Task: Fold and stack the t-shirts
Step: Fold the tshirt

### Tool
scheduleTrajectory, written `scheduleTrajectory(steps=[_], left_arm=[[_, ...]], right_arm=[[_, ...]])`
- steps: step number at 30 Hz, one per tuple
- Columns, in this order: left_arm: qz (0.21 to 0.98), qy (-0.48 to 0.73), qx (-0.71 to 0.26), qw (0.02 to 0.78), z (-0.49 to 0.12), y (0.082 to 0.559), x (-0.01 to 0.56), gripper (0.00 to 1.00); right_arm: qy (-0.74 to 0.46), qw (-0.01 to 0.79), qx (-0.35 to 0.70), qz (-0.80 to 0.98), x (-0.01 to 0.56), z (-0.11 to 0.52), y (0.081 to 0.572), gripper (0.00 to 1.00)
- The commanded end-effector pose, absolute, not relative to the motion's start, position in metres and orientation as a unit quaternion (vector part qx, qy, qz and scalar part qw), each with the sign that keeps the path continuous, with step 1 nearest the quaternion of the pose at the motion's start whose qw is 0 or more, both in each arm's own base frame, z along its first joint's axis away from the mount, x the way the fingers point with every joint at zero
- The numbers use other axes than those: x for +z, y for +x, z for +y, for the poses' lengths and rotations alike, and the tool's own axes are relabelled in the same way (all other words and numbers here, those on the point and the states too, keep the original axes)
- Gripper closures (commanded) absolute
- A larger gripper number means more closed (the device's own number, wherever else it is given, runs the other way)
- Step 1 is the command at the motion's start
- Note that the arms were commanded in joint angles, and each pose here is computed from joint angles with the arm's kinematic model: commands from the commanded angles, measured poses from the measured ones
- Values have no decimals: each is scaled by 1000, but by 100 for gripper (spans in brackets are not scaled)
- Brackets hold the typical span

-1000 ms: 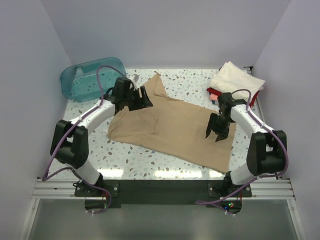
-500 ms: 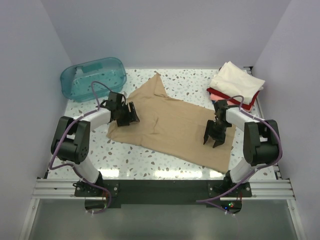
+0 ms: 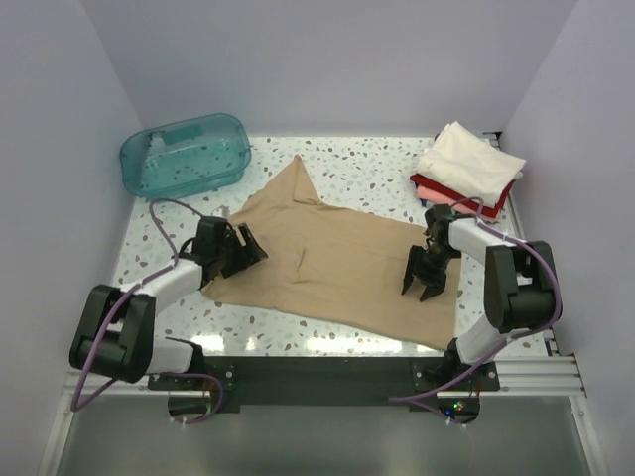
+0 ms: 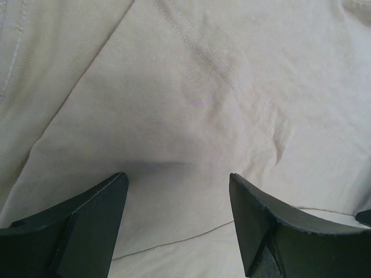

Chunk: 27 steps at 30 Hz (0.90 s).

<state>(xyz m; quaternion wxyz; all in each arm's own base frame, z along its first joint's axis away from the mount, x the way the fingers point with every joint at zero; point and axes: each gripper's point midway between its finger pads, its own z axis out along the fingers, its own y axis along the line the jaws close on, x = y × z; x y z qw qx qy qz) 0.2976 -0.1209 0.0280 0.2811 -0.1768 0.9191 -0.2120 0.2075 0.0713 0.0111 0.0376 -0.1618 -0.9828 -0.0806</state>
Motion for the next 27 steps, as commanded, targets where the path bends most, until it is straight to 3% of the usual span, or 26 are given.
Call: scheduleTrajectory(steps=[1, 11, 16, 27], left_arm=[[941, -253, -138, 179, -93, 223, -19, 23], [920, -311, -141, 195, -80, 180, -5, 22], [916, -308, -161, 202, -86, 184, 7, 23], [901, -229, -172, 326, -90, 262, 94, 23]], right_arm=[[-160, 67, -65, -983, -9, 67, 182, 44], [-162, 63, -70, -982, -7, 68, 176, 44], [-162, 59, -72, -982, -5, 68, 182, 44], [-169, -13, -36, -985, 47, 54, 221, 43]])
